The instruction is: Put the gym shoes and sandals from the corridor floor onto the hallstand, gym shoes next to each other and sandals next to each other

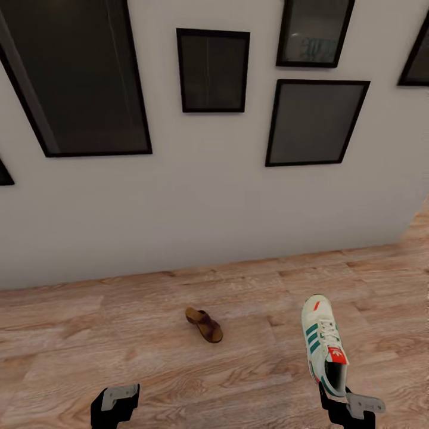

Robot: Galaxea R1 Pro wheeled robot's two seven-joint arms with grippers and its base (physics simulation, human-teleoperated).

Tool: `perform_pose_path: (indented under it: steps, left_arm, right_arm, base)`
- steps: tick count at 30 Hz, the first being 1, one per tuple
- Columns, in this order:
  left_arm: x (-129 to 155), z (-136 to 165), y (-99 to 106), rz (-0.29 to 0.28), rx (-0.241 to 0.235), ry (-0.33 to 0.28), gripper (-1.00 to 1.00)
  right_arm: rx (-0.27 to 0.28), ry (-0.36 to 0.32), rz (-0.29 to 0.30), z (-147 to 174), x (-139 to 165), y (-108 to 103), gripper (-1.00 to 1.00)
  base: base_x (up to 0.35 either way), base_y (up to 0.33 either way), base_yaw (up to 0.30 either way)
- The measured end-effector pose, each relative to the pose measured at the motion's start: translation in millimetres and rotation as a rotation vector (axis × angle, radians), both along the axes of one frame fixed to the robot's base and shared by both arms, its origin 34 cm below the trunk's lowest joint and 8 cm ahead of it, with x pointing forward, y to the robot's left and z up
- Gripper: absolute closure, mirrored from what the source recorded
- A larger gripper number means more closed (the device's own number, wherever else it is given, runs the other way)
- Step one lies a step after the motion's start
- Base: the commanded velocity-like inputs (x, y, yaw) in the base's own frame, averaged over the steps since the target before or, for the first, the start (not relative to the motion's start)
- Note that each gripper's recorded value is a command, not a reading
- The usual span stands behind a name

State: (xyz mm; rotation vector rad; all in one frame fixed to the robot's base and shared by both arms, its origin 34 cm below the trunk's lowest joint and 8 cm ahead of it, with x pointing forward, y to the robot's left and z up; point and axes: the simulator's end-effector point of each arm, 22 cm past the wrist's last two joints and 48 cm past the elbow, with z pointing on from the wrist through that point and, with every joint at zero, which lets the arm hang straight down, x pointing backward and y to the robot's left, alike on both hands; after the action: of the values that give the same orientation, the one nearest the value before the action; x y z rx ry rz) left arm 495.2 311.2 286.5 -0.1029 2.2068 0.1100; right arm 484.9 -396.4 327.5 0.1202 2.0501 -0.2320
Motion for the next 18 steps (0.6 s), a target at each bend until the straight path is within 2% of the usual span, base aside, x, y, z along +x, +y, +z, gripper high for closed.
perform_pose_path:
  steps: [18]
  left_arm:
    - [0.1,0.1,0.0,0.000,0.000,0.000,-1.00]
  right_arm:
    - [0.000,0.000,0.000,0.0,0.0,0.0,1.00]
  base:
    - [0.080,0.310,-0.268]
